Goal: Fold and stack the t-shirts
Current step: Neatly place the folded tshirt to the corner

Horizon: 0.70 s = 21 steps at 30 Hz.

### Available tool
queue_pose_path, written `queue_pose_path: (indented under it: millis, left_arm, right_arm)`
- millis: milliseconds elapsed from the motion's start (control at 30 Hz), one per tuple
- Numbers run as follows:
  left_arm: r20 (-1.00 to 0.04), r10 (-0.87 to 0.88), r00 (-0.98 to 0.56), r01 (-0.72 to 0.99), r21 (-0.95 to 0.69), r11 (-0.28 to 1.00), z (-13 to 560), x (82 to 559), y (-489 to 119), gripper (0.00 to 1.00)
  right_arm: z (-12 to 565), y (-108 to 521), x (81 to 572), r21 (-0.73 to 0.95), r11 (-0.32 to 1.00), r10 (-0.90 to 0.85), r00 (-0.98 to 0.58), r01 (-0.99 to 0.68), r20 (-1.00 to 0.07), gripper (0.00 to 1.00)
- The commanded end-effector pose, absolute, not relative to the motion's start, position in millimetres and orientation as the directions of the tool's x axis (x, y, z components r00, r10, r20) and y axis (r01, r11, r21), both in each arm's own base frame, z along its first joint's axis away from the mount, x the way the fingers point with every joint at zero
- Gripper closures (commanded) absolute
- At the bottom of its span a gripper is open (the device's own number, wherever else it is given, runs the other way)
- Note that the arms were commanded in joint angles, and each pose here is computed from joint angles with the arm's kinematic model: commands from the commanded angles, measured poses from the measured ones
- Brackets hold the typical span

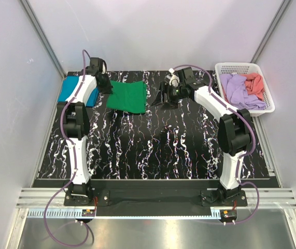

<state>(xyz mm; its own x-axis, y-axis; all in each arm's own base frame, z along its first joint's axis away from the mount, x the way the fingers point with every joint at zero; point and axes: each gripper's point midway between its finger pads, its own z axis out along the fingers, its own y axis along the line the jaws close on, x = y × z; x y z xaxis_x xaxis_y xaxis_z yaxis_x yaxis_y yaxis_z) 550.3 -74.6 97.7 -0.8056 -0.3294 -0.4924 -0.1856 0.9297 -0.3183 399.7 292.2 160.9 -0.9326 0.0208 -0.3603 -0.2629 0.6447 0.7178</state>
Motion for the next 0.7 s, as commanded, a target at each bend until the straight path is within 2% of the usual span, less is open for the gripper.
queue_pose_path:
  millis: [0, 200, 667]
  left_arm:
    - [-0.549, -0.27, -0.791, -0.179, -0.214, 0.96, 125.4, 546.9, -51.6, 1.0]
    - [-0.641, -0.203, -0.74, -0.233, -0.038, 0.972, 154.1, 558.6, 1.8, 1.0]
    - [-0.778, -0.294, -0.555, -0.441, -0.024, 0.897, 208.2, 580.2, 105.5, 1.0]
  right_arm:
    - [203.6, 292.3, 399.7, 0.719, 0.604, 0.032, -0.891, -0.344, -0.453, 0.24]
    - [202.0, 291.2, 397.6, 0.717, 0.605, 0.029, -0.89, -0.347, -0.455, 0.24]
    - [191.1, 293.7, 403.3, 0.726, 0.602, 0.025, -0.901, -0.332, -0.433, 0.24]
